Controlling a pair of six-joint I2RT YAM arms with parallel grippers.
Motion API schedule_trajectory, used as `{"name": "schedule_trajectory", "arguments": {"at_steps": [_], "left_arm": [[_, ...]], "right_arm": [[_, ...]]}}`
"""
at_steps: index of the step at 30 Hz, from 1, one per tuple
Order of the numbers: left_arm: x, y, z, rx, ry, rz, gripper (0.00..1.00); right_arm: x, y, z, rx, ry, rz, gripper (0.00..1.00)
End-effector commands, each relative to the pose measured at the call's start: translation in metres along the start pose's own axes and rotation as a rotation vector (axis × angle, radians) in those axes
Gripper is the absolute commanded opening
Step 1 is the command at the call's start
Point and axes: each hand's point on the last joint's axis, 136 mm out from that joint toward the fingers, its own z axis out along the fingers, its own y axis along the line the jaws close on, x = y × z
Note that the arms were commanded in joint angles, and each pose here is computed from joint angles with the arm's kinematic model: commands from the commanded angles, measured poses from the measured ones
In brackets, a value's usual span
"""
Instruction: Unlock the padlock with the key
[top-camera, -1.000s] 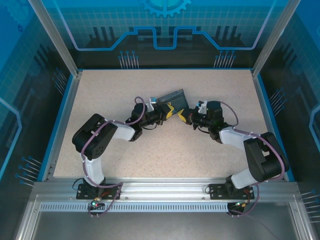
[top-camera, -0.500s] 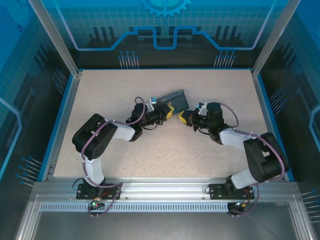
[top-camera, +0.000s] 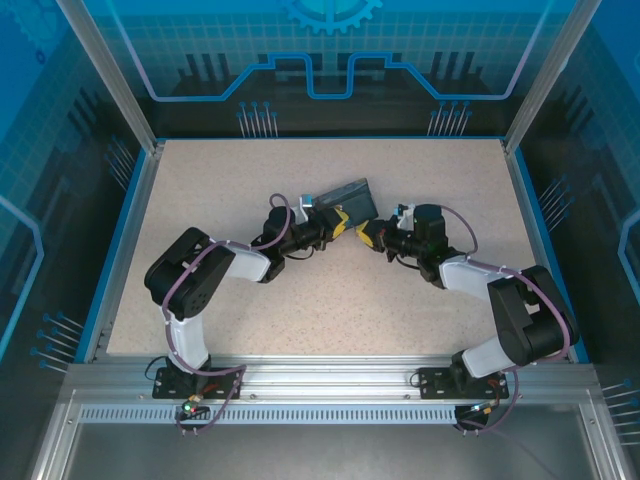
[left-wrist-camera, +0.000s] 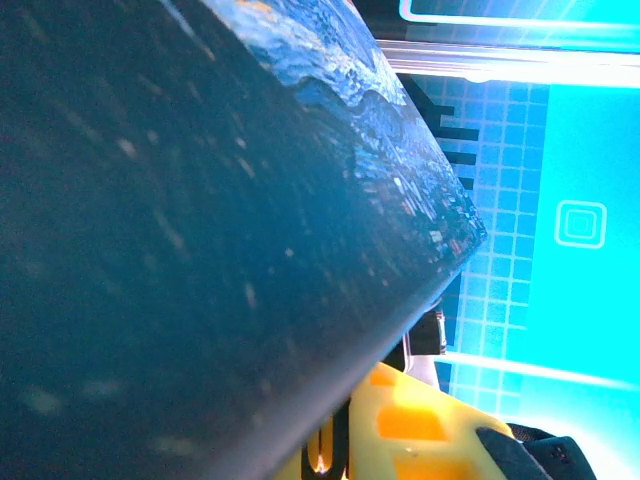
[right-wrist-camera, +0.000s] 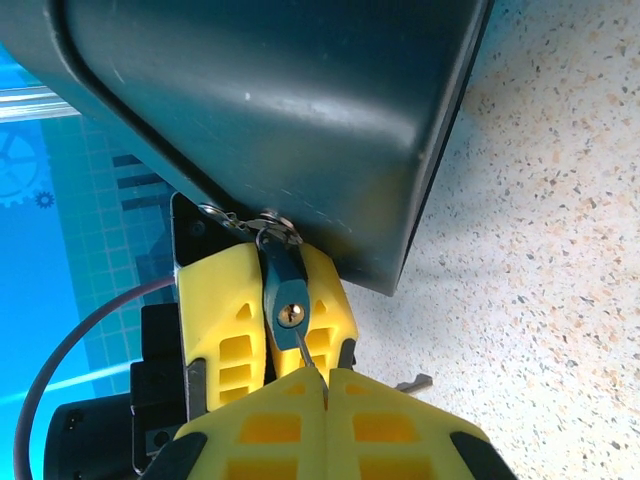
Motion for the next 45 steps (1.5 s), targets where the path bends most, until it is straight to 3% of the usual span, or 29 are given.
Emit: {"name": "schedule_trajectory", "arguments": {"at_steps": [1, 25, 39, 45], "left_arm": [[0.007, -0.04, -0.004, 0.122, 0.019, 0.038, 0.0], [0.012, -0.043, -0.001, 0.123, 0.03, 0.046, 0.0], [0.023, -0.045, 0.001, 0.125, 0.055, 0.061, 0.0], [0.025, -0.046, -0.001, 0.12, 0.061, 0.071, 0.0]], "right_arm": [[-0.004, 0.012, 0.005, -0.019, -0.004, -0.032, 0.0], [-0.007, 0.007, 0.016, -0.006, -0.009, -0.014, 0.0], [-0.008, 0.031, 0.035, -0.099, 0.034, -0.06, 0.0], [-0.007, 0.035, 0.031, -0.041, 0.036, -0.109, 0.0]]}}
